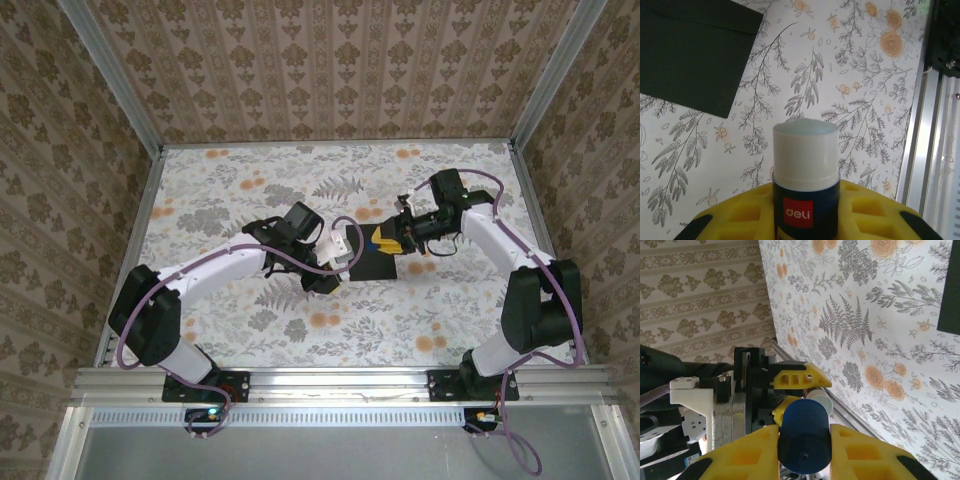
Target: Place the letter into the envelope and seal it
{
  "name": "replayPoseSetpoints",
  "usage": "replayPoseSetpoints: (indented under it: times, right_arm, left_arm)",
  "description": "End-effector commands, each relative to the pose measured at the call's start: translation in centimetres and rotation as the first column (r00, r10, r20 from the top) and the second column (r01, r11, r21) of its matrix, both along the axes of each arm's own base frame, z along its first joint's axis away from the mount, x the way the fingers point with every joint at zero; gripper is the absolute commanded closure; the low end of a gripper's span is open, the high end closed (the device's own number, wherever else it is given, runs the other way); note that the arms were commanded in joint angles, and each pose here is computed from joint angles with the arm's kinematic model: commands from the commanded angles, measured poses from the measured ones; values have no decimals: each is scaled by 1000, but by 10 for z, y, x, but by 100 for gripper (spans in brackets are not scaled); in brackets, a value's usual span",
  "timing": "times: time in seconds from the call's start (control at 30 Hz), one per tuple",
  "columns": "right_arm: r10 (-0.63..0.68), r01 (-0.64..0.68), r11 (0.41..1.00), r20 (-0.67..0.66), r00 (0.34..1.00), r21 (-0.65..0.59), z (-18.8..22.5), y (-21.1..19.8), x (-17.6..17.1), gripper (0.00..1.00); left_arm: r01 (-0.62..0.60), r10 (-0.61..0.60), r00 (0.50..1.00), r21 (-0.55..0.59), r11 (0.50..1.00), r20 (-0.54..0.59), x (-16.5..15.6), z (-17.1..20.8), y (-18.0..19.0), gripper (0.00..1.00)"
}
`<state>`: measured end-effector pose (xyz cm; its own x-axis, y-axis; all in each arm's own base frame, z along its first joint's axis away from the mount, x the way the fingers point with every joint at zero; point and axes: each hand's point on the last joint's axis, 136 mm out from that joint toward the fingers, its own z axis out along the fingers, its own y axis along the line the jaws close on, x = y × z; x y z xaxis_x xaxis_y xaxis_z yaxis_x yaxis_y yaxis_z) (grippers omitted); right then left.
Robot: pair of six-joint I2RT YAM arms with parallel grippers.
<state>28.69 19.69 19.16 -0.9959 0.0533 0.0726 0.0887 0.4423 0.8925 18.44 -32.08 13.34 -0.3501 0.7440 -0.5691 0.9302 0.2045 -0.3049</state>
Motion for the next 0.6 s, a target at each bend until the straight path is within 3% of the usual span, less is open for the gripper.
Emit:
replayPoseSetpoints:
  times: [0.0, 0.57]
  right_arm:
    - [43, -42, 998, -25, 999, 47, 8, 6, -19, 75]
    - [120, -117, 992, -68, 990, 50, -6, 21, -40, 73]
  left_arm:
    - [60, -59, 998, -74, 995, 28, -9, 20, -7, 100]
    - [67, -65, 997, -78, 995, 32, -5, 26, -13, 100]
